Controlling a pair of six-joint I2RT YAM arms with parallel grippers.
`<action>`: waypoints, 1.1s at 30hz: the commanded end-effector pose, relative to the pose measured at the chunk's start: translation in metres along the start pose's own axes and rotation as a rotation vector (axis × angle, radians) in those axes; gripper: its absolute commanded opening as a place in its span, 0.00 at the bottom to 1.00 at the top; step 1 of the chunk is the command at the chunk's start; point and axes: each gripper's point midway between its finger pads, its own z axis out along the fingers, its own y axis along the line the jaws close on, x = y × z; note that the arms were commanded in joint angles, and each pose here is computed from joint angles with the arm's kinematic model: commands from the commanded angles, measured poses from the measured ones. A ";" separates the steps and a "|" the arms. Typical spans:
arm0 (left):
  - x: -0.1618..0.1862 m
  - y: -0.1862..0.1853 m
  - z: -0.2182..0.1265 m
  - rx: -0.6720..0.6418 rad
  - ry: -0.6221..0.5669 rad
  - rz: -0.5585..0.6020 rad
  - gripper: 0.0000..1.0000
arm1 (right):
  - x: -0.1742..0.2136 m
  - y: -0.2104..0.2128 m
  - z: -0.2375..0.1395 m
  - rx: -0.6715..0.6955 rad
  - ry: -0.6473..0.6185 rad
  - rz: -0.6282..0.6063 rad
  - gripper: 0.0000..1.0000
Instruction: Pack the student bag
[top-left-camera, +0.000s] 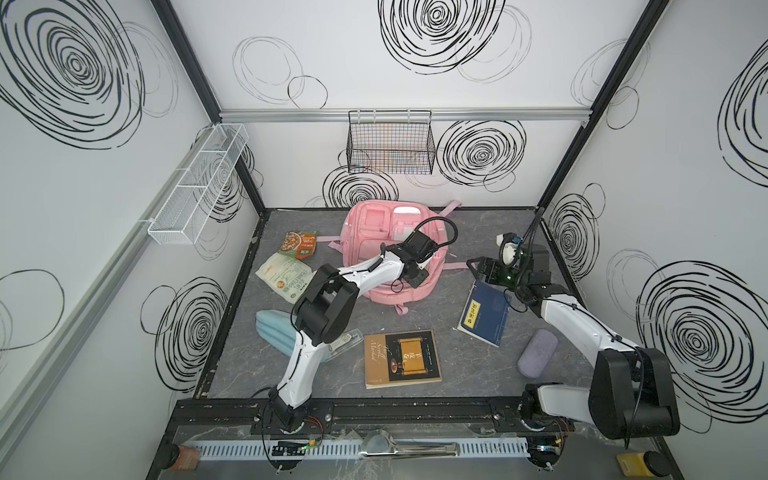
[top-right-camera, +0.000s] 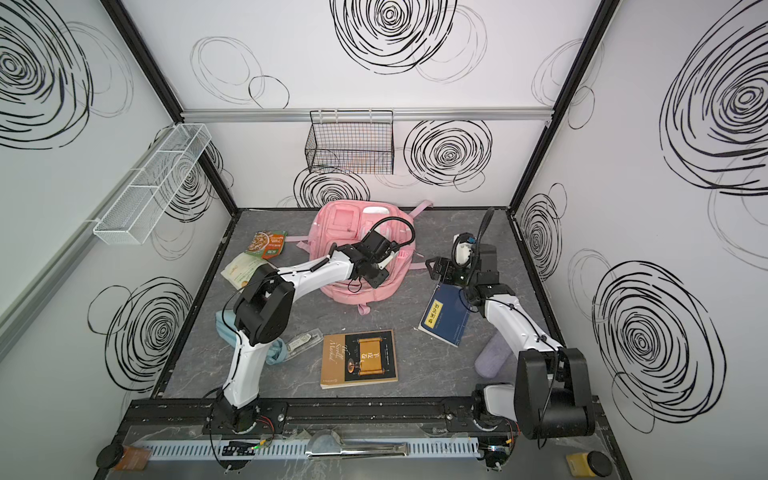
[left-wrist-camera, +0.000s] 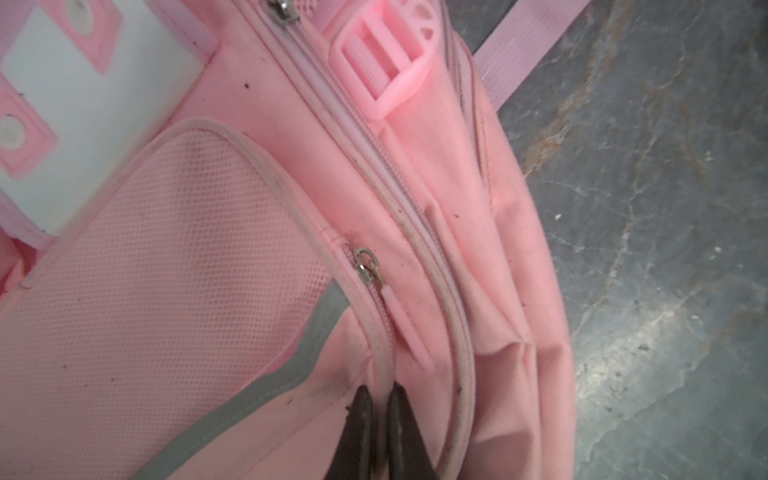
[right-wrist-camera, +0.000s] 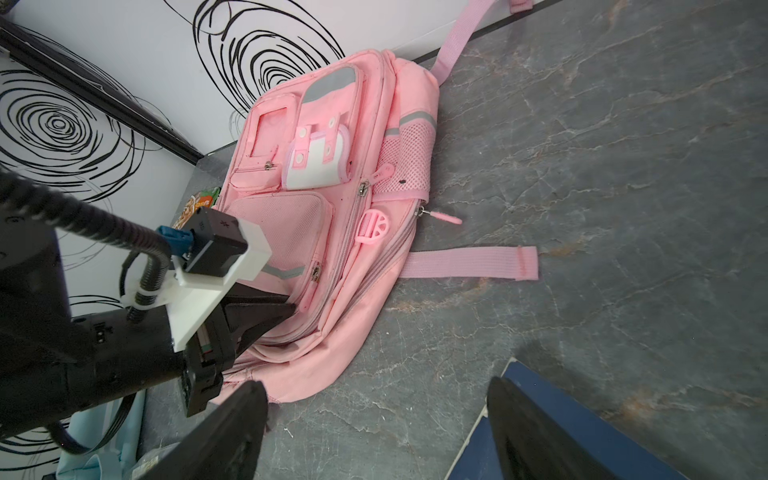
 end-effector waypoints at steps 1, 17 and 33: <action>-0.021 0.026 -0.029 -0.068 -0.089 -0.047 0.00 | -0.011 0.007 -0.001 -0.006 -0.019 -0.022 0.87; -0.083 0.044 -0.132 0.019 -0.407 -0.207 0.00 | -0.041 0.000 0.043 -0.025 -0.006 -0.287 0.71; -0.085 0.043 -0.164 0.093 -0.497 -0.214 0.00 | -0.023 -0.021 0.113 -0.413 0.109 -0.698 0.70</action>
